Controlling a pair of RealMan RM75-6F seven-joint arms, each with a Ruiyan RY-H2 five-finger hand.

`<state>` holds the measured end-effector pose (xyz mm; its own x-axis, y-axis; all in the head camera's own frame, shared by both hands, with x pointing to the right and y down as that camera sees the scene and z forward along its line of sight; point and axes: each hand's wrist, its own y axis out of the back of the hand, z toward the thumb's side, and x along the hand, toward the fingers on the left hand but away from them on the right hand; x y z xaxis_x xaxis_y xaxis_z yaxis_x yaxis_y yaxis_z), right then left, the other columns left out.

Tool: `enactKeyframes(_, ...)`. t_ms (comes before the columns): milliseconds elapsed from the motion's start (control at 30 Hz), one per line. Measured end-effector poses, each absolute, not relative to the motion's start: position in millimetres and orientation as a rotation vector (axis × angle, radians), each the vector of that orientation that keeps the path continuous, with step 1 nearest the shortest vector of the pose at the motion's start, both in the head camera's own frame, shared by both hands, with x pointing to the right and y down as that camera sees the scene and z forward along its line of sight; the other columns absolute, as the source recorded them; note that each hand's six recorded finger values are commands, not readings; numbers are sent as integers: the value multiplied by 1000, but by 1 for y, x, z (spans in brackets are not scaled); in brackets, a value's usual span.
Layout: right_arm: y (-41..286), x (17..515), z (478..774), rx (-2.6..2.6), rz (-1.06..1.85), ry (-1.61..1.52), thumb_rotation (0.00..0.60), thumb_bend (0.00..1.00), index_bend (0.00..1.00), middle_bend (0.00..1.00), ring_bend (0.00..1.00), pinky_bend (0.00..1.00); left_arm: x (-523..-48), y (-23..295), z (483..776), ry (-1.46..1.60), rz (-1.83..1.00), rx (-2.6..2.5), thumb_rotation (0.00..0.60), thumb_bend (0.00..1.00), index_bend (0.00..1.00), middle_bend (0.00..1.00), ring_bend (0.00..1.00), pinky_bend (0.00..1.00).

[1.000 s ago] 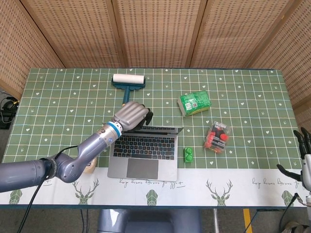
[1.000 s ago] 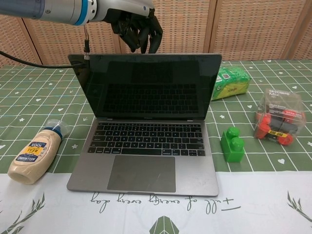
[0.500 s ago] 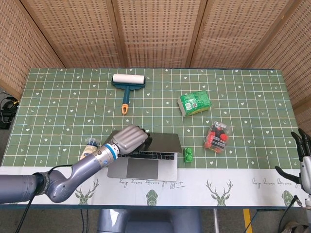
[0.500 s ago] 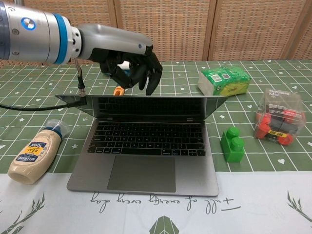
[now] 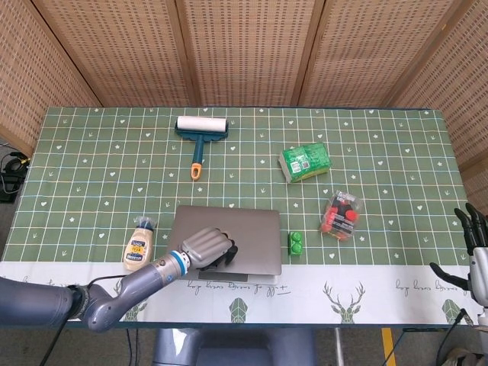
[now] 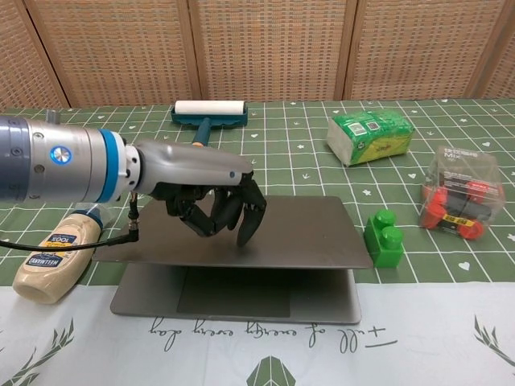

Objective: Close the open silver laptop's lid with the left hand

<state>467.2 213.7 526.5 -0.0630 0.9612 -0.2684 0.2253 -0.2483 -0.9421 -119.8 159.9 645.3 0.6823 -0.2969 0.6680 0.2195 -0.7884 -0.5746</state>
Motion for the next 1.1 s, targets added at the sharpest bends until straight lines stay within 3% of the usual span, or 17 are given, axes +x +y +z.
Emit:
enactKeyframes(267, 213, 470, 523, -1518, 1354, -1325, 600, 44, 0, 0, 0, 0, -121, 173, 673, 10, -1080, -2227, 600, 1000, 478, 384, 366, 380)
enactKeyframes(667, 213, 470, 523, -1519, 1354, -1324, 600, 44, 0, 0, 0, 0, -129, 178, 686, -8, -1118, -2200, 600, 953, 399, 302, 294, 324)
enactKeyframes(767, 213, 469, 524, -1522, 1355, -1321, 600, 44, 0, 0, 0, 0, -134, 174, 684, 19, -1126, -2198, 600, 850, 315, 205, 212, 221)
enactKeyframes(933, 214, 468, 524, -1525, 1354, -1315, 600, 43, 0, 0, 0, 0, -144, 164, 675, 92, -1135, -2197, 600, 514, 149, 10, 31, 61)
enactKeyframes(1033, 214, 466, 525, -1529, 1354, -1309, 600, 44, 0, 0, 0, 0, -151, 157, 666, 176, -1131, -2191, 600, 282, 98, 0, 0, 17)
enactKeyframes(1100, 214, 465, 527, -1536, 1359, -1301, 600, 44, 0, 0, 0, 0, -159, 151, 660, 243, -1128, -2178, 600, 189, 78, 0, 0, 6)
